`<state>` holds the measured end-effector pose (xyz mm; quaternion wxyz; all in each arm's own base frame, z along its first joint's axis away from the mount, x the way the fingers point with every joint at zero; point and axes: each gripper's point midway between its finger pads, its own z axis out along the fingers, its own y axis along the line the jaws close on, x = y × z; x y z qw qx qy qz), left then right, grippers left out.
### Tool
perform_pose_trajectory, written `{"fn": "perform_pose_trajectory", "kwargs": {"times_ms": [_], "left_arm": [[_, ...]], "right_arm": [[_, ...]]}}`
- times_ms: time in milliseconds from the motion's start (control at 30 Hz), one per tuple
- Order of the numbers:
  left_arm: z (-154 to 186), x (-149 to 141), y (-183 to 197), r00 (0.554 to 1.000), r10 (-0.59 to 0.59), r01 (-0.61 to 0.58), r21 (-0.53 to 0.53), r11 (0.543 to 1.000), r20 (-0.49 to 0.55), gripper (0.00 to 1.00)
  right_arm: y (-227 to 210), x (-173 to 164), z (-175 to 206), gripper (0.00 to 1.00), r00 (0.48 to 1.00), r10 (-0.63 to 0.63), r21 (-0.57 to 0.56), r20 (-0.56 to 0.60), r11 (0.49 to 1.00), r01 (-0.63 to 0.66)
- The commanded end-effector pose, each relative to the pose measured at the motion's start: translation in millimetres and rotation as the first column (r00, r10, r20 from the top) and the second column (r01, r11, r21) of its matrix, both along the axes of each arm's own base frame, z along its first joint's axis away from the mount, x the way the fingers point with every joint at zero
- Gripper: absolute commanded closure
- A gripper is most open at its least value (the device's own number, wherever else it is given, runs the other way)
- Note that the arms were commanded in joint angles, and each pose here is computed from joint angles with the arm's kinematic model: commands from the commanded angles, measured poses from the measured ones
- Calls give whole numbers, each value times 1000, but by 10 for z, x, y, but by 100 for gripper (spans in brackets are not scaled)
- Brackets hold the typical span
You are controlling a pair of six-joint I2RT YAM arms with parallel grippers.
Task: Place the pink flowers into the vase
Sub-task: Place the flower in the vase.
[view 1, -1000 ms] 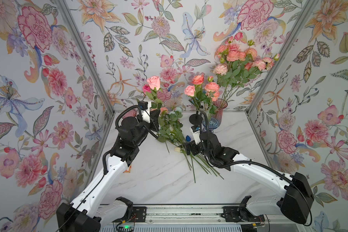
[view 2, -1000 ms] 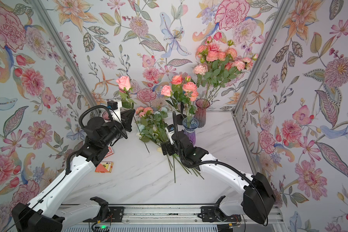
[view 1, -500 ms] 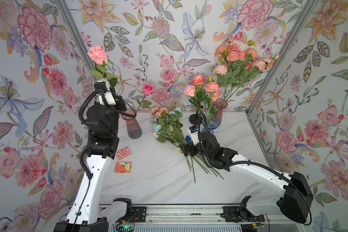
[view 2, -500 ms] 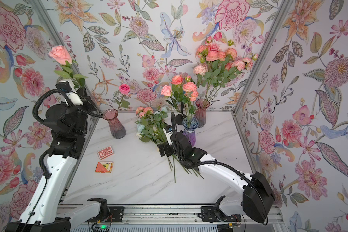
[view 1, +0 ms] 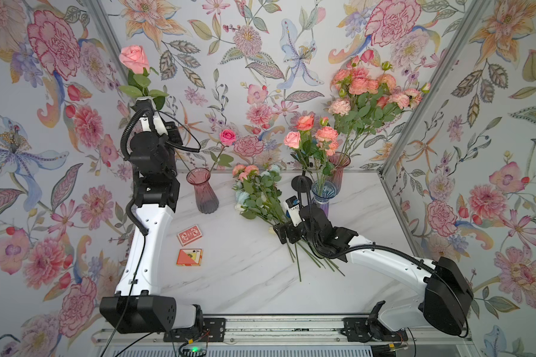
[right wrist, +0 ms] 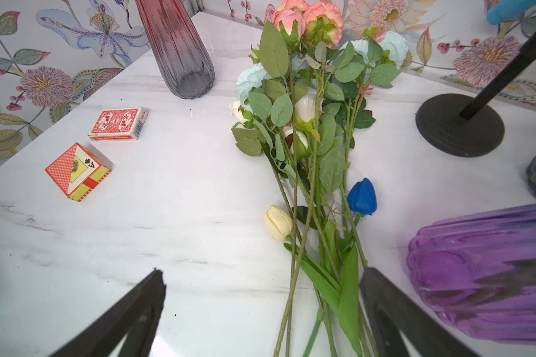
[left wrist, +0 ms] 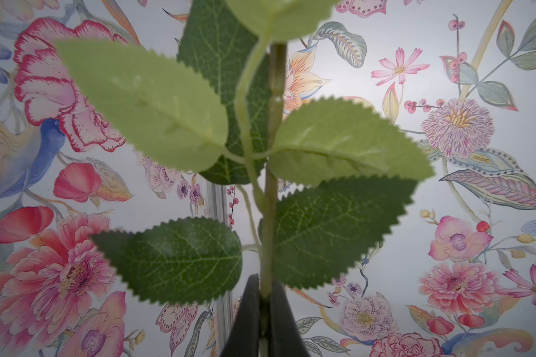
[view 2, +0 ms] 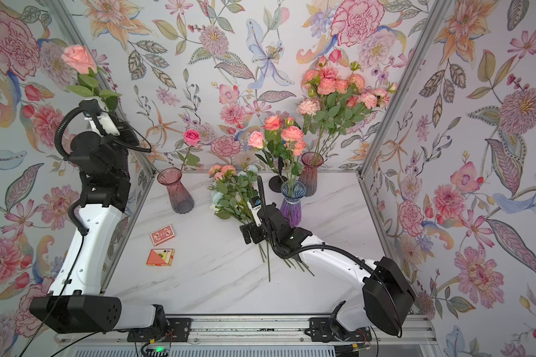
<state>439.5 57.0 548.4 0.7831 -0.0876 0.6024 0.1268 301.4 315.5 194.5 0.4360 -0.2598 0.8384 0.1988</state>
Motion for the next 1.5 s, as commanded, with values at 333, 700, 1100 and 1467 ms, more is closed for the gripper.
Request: {"fn": "perform_pose_trajectory", "kwargs": {"times_ms": [333, 700, 1100, 1467], "left_arm": [[-822, 924, -24, 984, -63, 63, -10, 998, -167, 100], [-1581, 1165, -43, 951, -87, 78, -43, 996, -295, 100], [-2060, 1173, -82, 933, -110, 86, -87, 993, -341, 100], [-2266, 1270, -117, 915, -122, 88, -105, 991, -383, 100]], "right_arm": [[145, 136, -105, 0, 999, 20, 31, -32, 999, -19], [308, -9, 451, 0, 984, 132, 190, 115, 970, -152], [448, -234, 985, 1, 945, 215, 270, 246, 921, -280], [737, -310, 1264, 1, 916, 294, 253, 272, 897, -363]]}}
